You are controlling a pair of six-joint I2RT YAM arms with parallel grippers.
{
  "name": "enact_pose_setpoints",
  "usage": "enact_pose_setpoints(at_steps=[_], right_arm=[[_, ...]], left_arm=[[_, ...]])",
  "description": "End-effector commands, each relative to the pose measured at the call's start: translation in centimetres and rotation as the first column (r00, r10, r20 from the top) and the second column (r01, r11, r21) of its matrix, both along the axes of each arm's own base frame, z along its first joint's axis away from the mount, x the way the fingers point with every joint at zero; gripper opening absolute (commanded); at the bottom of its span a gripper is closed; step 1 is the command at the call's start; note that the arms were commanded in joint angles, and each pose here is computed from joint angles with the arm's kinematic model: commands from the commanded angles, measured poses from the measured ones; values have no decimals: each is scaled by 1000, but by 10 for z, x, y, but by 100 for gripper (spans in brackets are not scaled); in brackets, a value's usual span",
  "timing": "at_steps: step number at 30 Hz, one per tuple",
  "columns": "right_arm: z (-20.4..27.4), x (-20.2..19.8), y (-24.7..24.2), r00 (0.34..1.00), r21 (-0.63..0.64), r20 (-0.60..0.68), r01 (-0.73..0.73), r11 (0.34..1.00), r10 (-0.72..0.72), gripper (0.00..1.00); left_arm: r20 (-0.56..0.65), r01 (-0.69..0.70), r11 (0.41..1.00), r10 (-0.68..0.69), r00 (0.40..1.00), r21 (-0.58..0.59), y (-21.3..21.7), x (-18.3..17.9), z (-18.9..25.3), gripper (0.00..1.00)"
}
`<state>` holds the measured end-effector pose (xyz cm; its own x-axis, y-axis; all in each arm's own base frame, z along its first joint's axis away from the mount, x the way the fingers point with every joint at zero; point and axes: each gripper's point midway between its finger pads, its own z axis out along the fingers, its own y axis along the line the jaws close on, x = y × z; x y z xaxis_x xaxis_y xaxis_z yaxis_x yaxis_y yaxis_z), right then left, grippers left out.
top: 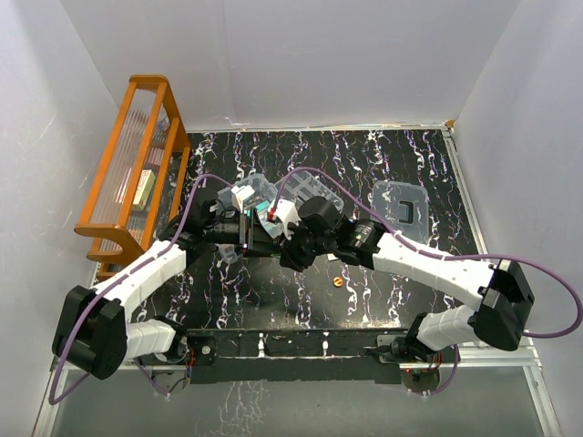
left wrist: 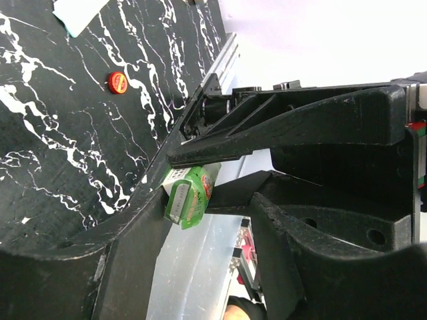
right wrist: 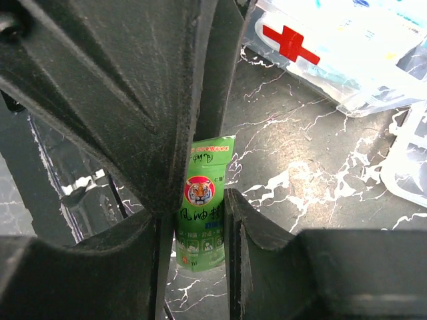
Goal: Organize the medicine kit
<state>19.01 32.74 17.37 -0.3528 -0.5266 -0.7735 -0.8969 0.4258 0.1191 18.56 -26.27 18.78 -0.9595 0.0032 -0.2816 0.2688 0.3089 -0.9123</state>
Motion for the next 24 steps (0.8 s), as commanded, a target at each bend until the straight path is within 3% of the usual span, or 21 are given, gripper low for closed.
enact_pose_setpoints(at_steps=[1,8,14,24], right_arm=[[41,12,17,994,88,104,-50,995,41,30],[43,14,24,991,80,112,-82,993,73,30],[42,16,26,989,71,121,-97,993,88,30],[30,20,21,989,40,132,-71,997,65,29]], left_arm=[[-9,124,989,-125,992,-78,-1,-22,10,51],[-53,137,989,-139,989,-51,0,-24,-5,53],[-74,139,989,-141,987,-42,0,-24,-11,61],[-73,122,992,-123,990,-26,1,-19,-4,58]])
